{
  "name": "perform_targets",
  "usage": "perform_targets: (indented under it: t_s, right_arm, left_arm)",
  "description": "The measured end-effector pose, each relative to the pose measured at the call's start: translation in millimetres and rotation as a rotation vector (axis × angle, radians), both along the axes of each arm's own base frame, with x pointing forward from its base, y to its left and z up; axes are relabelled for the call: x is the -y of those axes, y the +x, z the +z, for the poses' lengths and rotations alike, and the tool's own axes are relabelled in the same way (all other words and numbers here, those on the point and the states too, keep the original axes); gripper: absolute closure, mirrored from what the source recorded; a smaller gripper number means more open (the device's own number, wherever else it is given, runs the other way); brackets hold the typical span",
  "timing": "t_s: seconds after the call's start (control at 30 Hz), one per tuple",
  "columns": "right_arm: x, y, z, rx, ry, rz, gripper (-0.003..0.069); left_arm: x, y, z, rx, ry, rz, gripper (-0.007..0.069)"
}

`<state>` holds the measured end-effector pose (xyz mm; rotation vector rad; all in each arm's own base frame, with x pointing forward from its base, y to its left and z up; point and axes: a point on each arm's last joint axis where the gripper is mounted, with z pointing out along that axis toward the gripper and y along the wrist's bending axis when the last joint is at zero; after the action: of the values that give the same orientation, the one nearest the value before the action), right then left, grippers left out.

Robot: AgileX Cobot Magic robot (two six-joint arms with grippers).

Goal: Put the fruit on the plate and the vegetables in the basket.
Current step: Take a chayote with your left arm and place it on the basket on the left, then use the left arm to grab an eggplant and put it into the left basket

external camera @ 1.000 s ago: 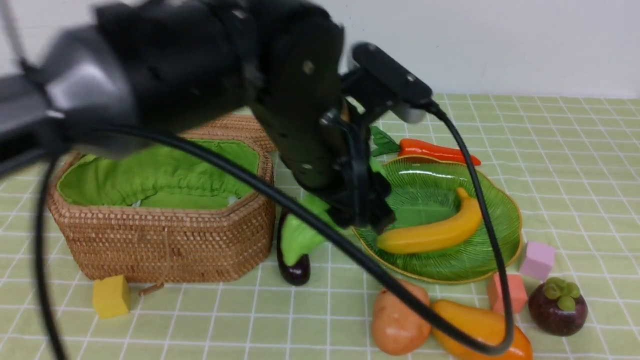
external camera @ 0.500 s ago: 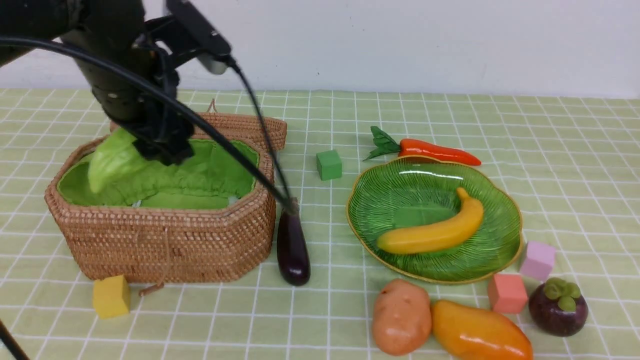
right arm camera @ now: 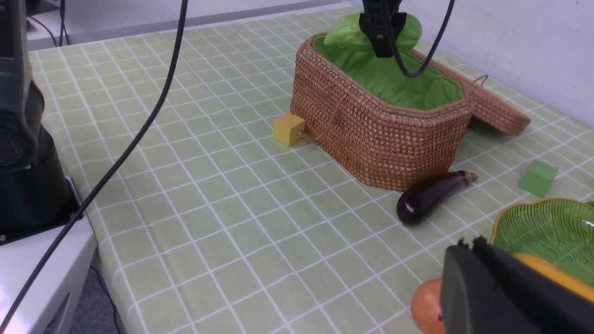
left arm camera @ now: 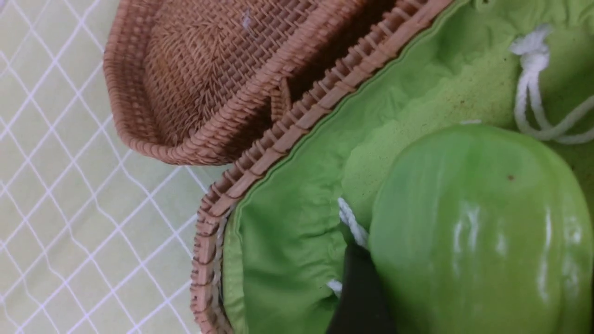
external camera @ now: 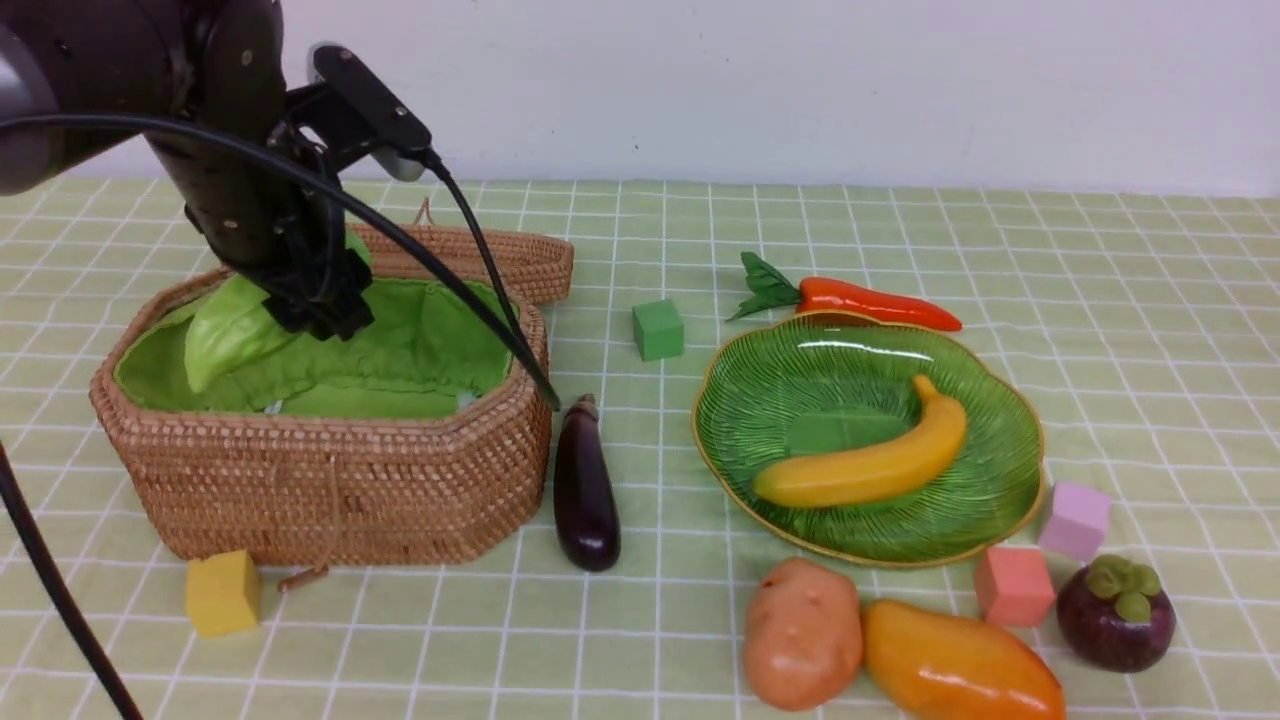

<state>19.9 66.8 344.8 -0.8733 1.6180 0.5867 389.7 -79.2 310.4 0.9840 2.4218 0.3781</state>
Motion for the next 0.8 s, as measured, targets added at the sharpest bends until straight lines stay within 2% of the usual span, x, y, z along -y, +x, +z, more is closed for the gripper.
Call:
perform_targets:
  t_s: [0.03,0.07,0.17,0.3,0.4,0.5,0.53,0.57,0.6,0.7,0.73,0.8]
  right_arm:
    - [0.0,0.0,0.0,0.000,0.000,0.000,0.0657]
    - [0.0,0.0,0.0,0.000,0.000,0.000,0.0657]
    - [0.0,0.0,0.0,0.002,-0.001,0.001,0.0656]
    - [0.0,0.0,0.0,0.012,-0.009,0.004,0.0656]
    - [0.0,0.0,0.0,0.015,-0.012,0.004,0.0656]
    - [0.0,-0.1,-0.2,0.015,-0.015,0.006,0.0656]
    - [0.0,-0.1,-0.2,0.016,-0.016,0.006,0.0656]
    - [0.0,-0.1,-0.2,0.017,-0.017,0.006,0.0656]
    - [0.0,-0.1,-0.2,0.017,-0.017,0.006,0.0656]
    - [0.0,-0.1,-0.3,0.017,-0.017,0.006,0.0656]
    - [0.1,0.0,-0.4,0.017,-0.018,0.005,0.0656]
    - [0.2,-0.1,-0.7,0.015,-0.021,0.007,0.0656]
  left_arm:
    - [0.0,0.0,0.0,0.000,0.000,0.000,0.0123]
    - [-0.3,-1.2,2.3,0.006,-0.002,0.001,0.0066]
    - [-1.9,-6.3,13.2,0.034,-0.019,0.016,-0.0024]
    - [-3.5,-14.6,28.2,0.071,-0.069,0.065,-0.0039]
    - [-1.6,-21.5,37.2,0.080,-0.158,0.119,-0.0008]
    - [18.6,-34.7,48.5,0.062,-0.366,0.191,0.0147]
    - [22.2,-36.3,49.1,0.058,-0.380,0.191,0.0160]
    - [42.4,-44.2,49.0,0.018,-0.436,0.173,0.0293]
    - [57.3,-50.5,48.6,-0.007,-0.456,0.145,0.0375]
    - [88.6,-66.2,44.2,-0.078,-0.462,0.084,0.0536]
    - [116.6,-81.3,38.4,-0.139,-0.460,0.038,0.0621]
    - [145.3,-97.5,29.6,-0.203,-0.459,0.007,0.0638]
